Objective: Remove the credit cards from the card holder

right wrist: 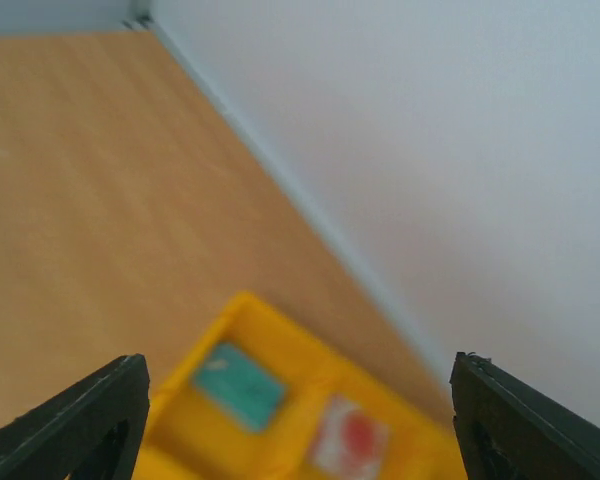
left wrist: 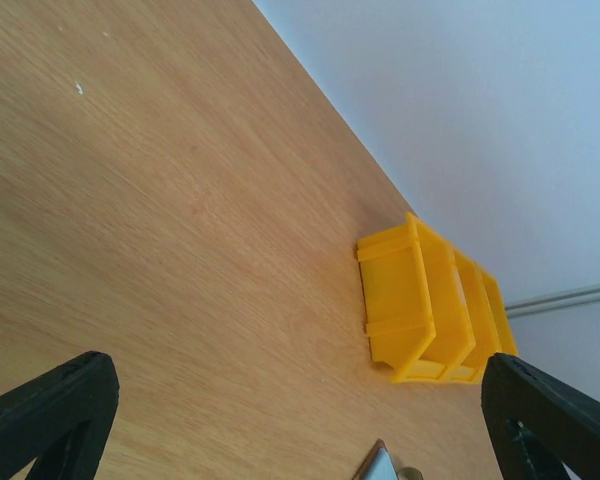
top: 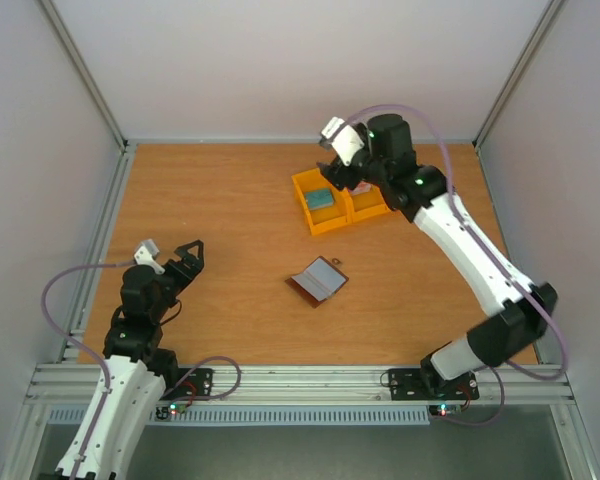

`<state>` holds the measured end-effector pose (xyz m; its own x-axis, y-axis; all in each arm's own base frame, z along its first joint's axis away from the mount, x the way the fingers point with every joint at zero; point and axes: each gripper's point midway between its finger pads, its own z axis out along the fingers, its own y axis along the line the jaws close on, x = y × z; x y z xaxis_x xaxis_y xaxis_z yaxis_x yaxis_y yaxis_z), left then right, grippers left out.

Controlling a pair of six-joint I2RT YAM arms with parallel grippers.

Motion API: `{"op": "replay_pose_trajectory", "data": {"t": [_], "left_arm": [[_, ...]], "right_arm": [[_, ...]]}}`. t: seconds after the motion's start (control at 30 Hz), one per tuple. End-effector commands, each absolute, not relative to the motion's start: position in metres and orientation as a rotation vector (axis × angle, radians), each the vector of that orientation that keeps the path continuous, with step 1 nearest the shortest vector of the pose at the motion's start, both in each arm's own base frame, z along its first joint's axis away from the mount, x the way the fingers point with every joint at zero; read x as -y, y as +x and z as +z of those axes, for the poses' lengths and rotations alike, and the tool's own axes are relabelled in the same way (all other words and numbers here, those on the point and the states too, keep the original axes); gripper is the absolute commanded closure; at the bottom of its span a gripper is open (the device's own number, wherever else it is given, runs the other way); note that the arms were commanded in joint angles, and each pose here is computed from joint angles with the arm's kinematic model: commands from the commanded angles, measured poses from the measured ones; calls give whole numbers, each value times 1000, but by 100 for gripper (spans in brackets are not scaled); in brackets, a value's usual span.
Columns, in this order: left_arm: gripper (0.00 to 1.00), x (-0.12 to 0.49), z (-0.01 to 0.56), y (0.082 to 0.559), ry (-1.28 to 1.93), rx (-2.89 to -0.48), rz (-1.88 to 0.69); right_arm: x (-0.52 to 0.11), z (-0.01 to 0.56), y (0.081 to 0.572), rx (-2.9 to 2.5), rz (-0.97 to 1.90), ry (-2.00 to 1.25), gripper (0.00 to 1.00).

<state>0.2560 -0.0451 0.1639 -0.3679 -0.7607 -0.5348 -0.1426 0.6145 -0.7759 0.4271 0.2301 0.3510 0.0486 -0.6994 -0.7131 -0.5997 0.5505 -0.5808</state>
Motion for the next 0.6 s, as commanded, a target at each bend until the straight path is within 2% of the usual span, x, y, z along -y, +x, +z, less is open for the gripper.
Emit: {"op": "replay_pose_trajectory", "data": {"t": [0.0,0.13,0.3,0.37,0.47,0.57], "left_arm": [[1,54,165,255,-722,-1869,-863],[1,56,156,253,-787,-1895,-896],[1,62,142,252,-920,-1943,-975],[1,69,134,250,-963,-1987,-1024],[1,88,118,245,-978,-2091,-1077],[2,118,103,237,-897,-2236,-1097]], "right_arm": [[-235,267,339,-2286,556,-719,20],[-247,214,282,-2552,474,-718,24],[-247,151,232,-2777,231,-790,21],[-248,133,224,-2827,253,-778,25],[-254,114,221,-2849,296,-764,37],[-264,96,219,-2872,370,-784,39]]}}
